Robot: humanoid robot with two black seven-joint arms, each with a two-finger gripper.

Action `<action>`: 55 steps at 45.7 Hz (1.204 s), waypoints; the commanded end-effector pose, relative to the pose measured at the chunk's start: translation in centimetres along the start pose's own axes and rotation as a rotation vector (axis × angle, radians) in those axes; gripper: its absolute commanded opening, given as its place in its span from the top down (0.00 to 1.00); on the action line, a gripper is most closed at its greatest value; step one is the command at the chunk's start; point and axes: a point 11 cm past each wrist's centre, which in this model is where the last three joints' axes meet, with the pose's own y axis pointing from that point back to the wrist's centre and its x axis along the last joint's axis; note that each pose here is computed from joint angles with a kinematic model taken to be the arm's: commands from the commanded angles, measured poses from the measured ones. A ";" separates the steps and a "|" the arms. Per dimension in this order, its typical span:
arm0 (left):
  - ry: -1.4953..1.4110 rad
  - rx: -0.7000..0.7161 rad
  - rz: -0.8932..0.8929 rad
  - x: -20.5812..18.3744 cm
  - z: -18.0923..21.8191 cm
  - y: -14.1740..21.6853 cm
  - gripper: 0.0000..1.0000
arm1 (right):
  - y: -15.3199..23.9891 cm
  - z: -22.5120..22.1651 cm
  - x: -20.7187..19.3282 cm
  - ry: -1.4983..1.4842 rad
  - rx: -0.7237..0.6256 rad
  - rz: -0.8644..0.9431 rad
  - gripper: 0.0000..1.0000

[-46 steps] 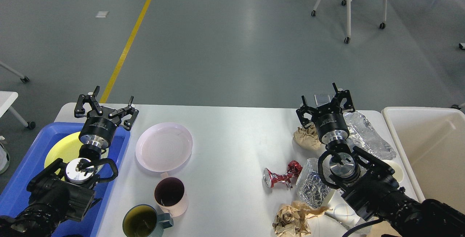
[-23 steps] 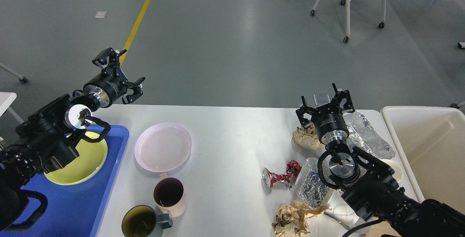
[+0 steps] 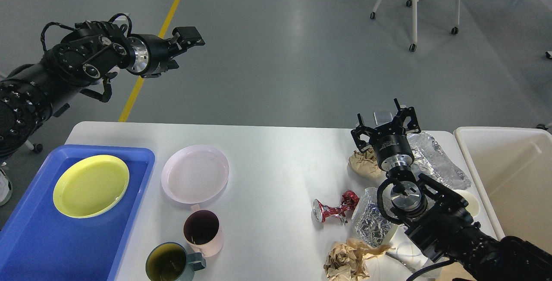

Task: Tidy desktop
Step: 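Raise the left gripper up and over toward the pink mug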

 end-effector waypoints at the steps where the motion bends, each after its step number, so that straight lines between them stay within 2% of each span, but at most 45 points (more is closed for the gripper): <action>1: -0.132 0.030 -0.069 0.2 2.6 0.6 0.00 | 0.0 0.0 0.0 0.000 0.001 0.000 0.00; 10: -0.305 0.116 -0.213 0.1 4.7 1.9 0.00 | 0.0 0.0 0.0 0.000 0.000 0.000 0.00; 15: -0.451 0.244 -0.271 0.2 3.6 2.6 0.00 | 0.0 0.0 0.0 0.000 0.001 0.000 0.00; 18: -0.478 0.268 -0.303 -0.3 3.3 2.6 0.00 | 0.0 0.0 0.0 0.000 0.001 0.000 0.00; 21: -0.482 0.239 -0.372 -2.3 4.1 2.5 0.00 | 0.0 0.0 0.0 0.000 0.001 0.000 0.00; 25: -0.524 0.218 -0.557 -7.2 5.1 3.4 0.00 | 0.0 0.0 0.0 0.000 0.001 0.000 0.00; 32: -0.574 0.380 -0.798 -12.4 -0.4 6.0 0.00 | 0.0 0.0 0.0 0.000 0.000 0.000 0.00; 36: -0.615 0.437 -0.782 -11.6 -0.8 6.3 0.00 | 0.0 0.0 0.0 0.000 0.001 0.000 0.00; 43: -0.671 0.417 -0.700 -9.1 2.8 7.2 0.00 | 0.0 0.0 0.0 0.000 0.001 0.000 0.00; 55: -0.718 0.480 -0.681 -8.1 2.8 7.8 0.00 | 0.0 0.1 0.0 -0.001 0.000 0.000 0.00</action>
